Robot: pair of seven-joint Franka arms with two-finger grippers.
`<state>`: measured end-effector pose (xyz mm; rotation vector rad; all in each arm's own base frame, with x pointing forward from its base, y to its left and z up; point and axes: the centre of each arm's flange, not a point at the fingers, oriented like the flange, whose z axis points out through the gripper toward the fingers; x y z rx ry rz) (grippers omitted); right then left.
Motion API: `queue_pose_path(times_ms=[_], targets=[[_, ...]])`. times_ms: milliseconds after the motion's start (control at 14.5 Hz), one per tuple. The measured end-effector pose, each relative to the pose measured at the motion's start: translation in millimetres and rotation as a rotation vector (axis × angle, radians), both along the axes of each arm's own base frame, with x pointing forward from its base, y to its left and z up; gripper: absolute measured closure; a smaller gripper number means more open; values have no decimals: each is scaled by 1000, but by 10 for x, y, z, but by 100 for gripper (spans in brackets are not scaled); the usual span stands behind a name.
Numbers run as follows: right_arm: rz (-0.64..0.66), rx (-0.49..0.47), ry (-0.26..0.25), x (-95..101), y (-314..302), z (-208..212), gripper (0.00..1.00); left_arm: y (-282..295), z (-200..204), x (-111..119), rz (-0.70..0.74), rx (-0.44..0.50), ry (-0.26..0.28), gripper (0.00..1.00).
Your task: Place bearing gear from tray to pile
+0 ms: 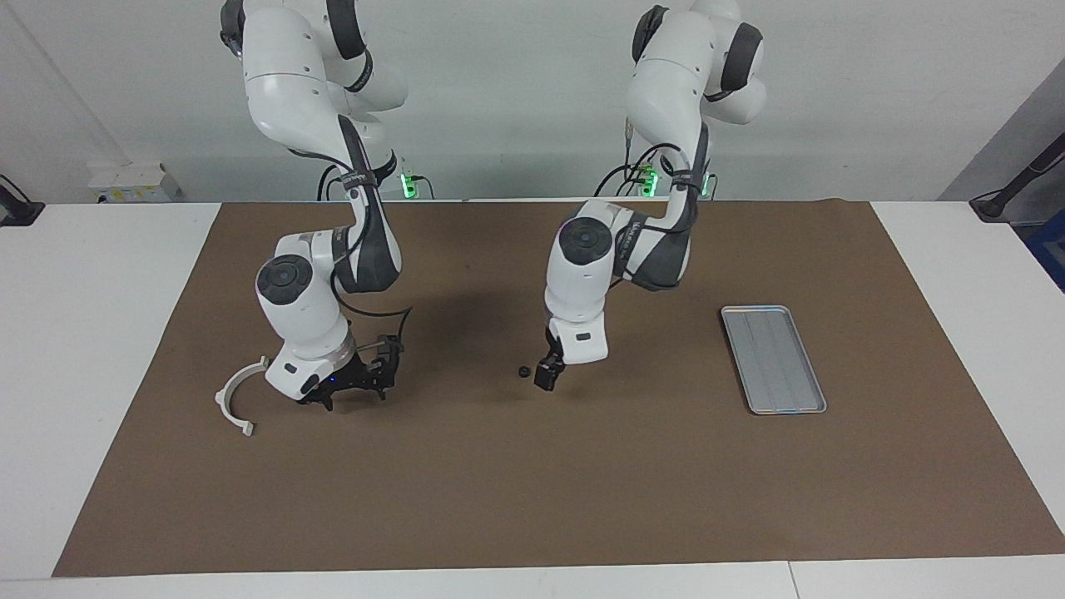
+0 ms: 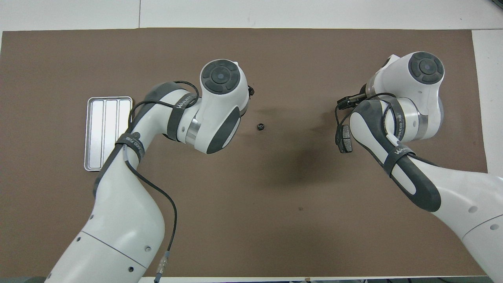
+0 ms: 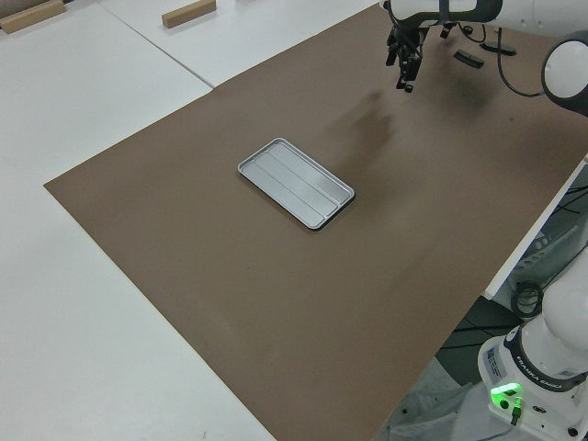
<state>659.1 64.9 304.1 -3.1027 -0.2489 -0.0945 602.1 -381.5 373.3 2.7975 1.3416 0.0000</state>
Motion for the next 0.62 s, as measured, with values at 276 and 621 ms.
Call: queue_pose_path(times_ms=[276, 621], targets=[[-68, 26, -8, -36, 569, 77, 0, 1205, 710, 271, -103, 15, 30, 0], [-144, 26, -2, -315, 1614, 85, 2, 2811, 1314, 123, -267, -13, 82, 0]])
